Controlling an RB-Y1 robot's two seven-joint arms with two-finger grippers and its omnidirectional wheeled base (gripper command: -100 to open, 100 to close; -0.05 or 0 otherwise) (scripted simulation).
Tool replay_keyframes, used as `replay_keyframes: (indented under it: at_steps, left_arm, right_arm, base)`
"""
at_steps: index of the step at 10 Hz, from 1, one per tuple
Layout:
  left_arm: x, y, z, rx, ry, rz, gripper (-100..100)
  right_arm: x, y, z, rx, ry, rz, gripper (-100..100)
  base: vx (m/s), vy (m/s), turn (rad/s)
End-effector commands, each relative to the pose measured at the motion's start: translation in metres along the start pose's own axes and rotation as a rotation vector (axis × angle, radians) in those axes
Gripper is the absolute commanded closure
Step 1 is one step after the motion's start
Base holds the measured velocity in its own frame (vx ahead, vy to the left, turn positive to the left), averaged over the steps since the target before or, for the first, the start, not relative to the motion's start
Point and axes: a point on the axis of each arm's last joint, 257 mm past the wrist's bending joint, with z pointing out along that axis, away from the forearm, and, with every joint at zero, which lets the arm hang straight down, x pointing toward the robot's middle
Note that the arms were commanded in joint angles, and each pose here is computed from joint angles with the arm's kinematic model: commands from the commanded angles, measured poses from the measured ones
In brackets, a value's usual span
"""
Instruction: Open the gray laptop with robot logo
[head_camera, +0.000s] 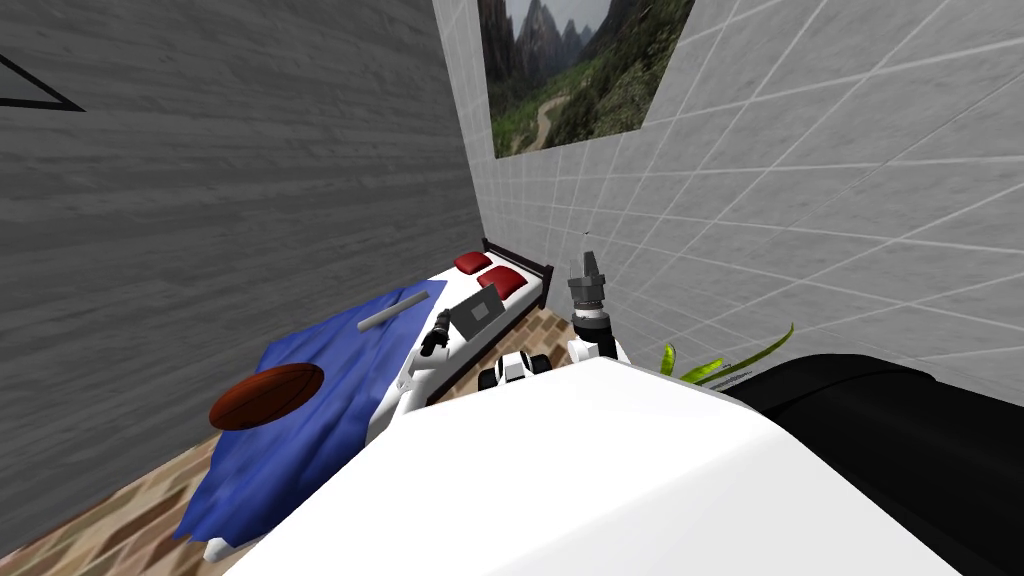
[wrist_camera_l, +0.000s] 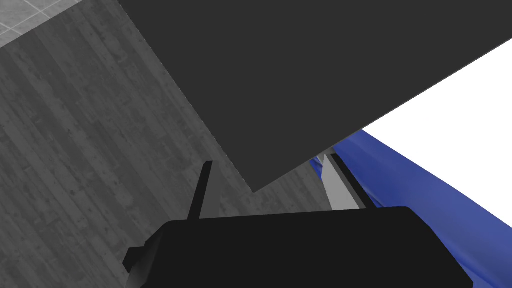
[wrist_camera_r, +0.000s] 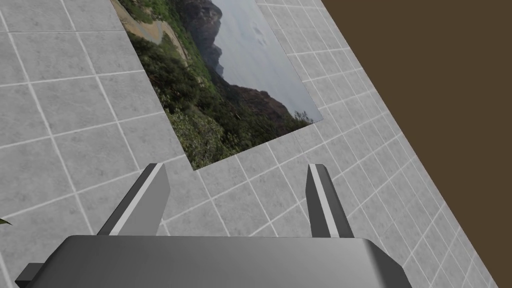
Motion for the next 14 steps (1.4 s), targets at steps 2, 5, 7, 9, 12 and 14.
replay_keyframes:
  at_steps: [2,5,7,9,12,14]
  left_arm:
    - [0.004,0.004,0.002,-0.045,0.01,-0.028,100]
    - [0.01,0.008,0.003,-0.079,0.021,-0.052,100]
    - [0.016,0.013,0.003,-0.114,0.032,-0.075,100]
    - [0.022,0.017,0.003,-0.148,0.044,-0.098,100]
    - [0.036,0.021,0.002,-0.204,0.069,-0.142,100]
    - [0.043,0.025,0.001,-0.239,0.082,-0.162,100]
  right_arm:
    - [0.0,0.0,0.0,0.0,0.0,0.0,0]
    - [0.0,0.0,0.0,0.0,0.0,0.0,0]
    - [0.0,0.0,0.0,0.0,0.0,0.0,0]
    - [0.0,0.0,0.0,0.0,0.0,0.0,0]
    - [0.0,0.0,0.0,0.0,0.0,0.0,0]
    - [0.0,0.0,0.0,0.0,0.0,0.0,0]
  base:
    - [0.008,0.027,-0.026]
    - [0.027,0.067,-0.054]
    - [0.027,0.069,-0.045]
    - [0.04,0.075,-0.052]
    - [0.03,0.074,-0.058]
    - [0.027,0.063,-0.047]
